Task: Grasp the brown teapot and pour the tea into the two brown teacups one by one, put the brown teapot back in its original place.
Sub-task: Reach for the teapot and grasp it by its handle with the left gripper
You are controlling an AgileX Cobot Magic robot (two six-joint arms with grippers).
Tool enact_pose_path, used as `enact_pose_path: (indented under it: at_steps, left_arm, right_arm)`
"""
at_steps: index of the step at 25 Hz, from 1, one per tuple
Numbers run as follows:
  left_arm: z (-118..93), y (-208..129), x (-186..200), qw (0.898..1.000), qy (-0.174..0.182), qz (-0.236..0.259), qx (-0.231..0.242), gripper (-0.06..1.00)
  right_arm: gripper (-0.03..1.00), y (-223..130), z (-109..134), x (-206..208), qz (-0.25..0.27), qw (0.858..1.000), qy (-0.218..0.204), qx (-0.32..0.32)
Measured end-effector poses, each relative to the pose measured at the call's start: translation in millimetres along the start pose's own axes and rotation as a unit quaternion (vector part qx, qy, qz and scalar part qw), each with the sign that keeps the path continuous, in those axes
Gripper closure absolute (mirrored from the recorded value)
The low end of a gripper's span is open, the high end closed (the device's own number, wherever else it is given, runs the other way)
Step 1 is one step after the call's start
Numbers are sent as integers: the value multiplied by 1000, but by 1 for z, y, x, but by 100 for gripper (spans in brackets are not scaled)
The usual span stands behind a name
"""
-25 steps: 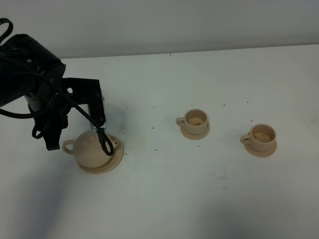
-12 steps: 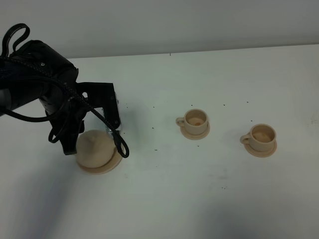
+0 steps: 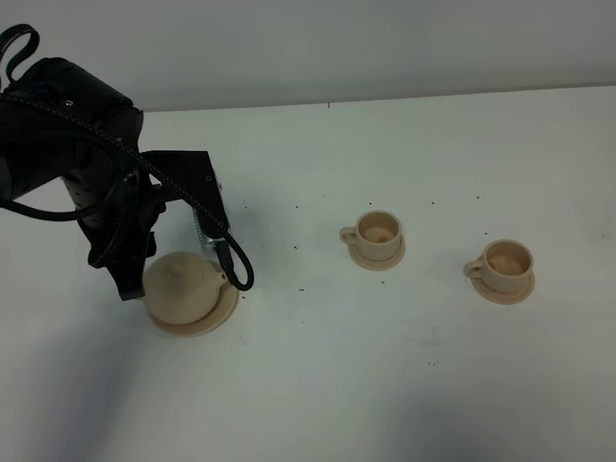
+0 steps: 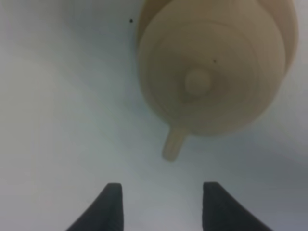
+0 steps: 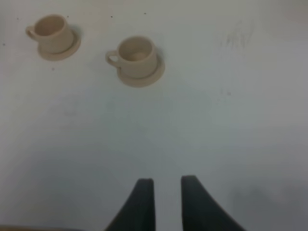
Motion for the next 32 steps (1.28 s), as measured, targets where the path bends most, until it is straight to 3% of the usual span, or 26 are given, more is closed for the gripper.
enact_pose_path:
  at_steps: [10, 17, 32]
  left_arm:
    - [-3, -3, -3, 997, -13, 10, -79, 54]
    - [-3, 0, -21, 985, -27, 25, -170, 54]
    - [-4, -7, -31, 983, -43, 48, -173, 54]
  right_arm:
    - [80, 0, 0, 0, 0, 1000, 0, 0]
    - [79, 0, 0, 0, 0, 1000, 0, 0]
    - [76, 0, 0, 0, 0, 1000, 0, 0]
Point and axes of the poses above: a point on each arm's last joint axis where the gripper is mounted, x pointing back along that axis away from the gripper, z along the wrist's bending axis when the last joint is at zero, y = z × x, the point moved 8 cm from there along -x, pointing out along that axis toward the gripper, and after that the axes turned 8 degrees about -x, right-handed, at the moved point
